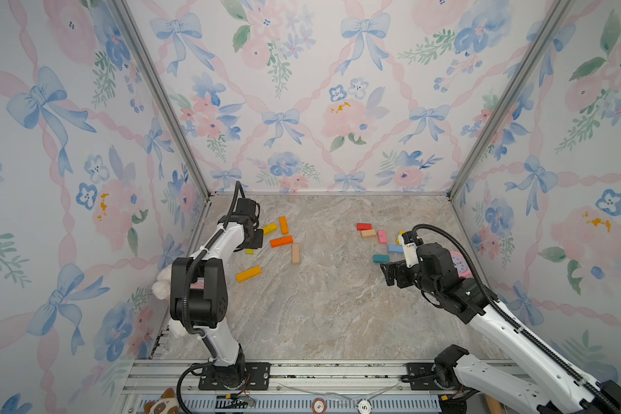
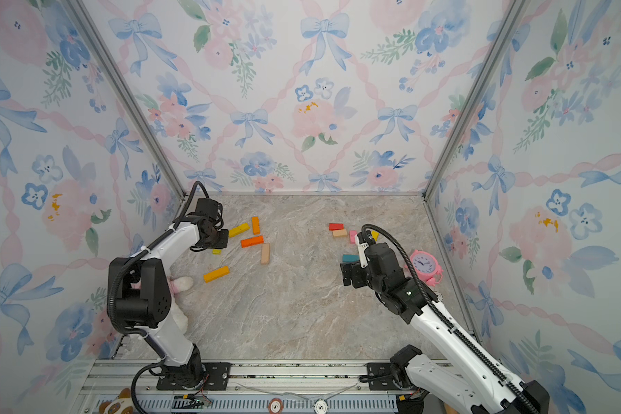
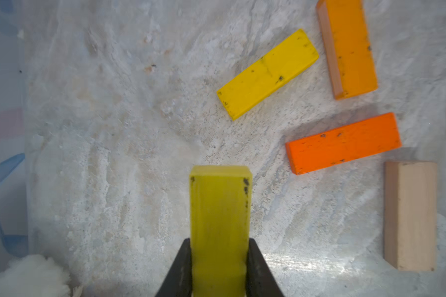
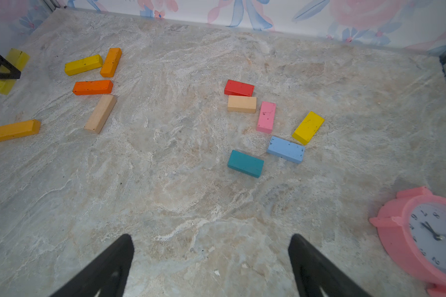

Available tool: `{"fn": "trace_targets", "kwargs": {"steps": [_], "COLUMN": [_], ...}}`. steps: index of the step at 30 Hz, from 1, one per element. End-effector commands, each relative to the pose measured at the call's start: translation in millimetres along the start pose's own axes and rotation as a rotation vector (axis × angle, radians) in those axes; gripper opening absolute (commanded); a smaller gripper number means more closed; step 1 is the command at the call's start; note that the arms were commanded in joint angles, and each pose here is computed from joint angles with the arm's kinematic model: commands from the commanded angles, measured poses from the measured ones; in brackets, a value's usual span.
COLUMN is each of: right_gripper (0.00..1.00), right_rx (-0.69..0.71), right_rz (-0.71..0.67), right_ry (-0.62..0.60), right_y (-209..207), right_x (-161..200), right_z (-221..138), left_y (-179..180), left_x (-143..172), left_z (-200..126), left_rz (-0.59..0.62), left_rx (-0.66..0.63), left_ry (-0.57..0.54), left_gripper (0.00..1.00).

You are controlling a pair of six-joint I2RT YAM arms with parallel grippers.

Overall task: Assemble the letter t with building blocks
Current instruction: Pick up the building block from the center of the board, then assemble the building block at the center of the board.

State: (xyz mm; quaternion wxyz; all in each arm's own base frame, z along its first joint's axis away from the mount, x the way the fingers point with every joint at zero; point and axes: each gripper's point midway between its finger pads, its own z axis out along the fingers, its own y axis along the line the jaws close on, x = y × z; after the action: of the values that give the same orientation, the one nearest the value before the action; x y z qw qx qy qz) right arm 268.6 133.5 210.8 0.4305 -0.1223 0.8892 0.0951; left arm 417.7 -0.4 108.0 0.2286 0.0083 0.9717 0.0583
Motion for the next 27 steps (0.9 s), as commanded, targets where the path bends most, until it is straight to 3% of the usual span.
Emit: {"fn": "trace_targets", "kwargs": {"steps": [1,6,9,13,19,23,27], "right_gripper": [0.96,0.96,0.96,0.96,0.96,0.96,0.96], "right_rx": [0.017,0.015,0.007,0.013,0.019,0.020,0.013], "right_rz": [0.007,-0.003,-0.012,-0.024,-0.039,-0.051,-0.055], "right_ry": [-0.015,-0.025,-0.029,-0.029,-0.024,-0.025,-0.024], "right_y": [-4.1,-3.6,-2.0,-2.6,-3.1,-2.5,-0.5], "right_x": [-4.3,-10.9,-15.0,-18.5,-23.5,-27.3,-29.5], "right_z": [-6.9,-11.3,-14.5,-17.7,-21.5,-21.5,-18.8], "left_y": [-11.6,-24.1,-40.0,-61.9,-91.9,-100.1,-99.2], "left_x": [-13.5,-36.2,-41.0,-25.2,18.6,37.0,53.7], "left_z": [-23.2,-73.8,-105.9,-132.4,-140.3,-137.6,-126.2], "left_rz": [0.074,0.165,0.288,0.499,0.861,1.007,1.145], "left_rx": [0.050,0.121,0.186,0.233,0.245,0.227,0.198], "left_ry": [-0.105,-0.308,-0.459,-0.595,-0.670,-0.677,-0.615], "left_gripper": [0.14,0.16,0.15,0.14,0.13,0.13,0.14]}}
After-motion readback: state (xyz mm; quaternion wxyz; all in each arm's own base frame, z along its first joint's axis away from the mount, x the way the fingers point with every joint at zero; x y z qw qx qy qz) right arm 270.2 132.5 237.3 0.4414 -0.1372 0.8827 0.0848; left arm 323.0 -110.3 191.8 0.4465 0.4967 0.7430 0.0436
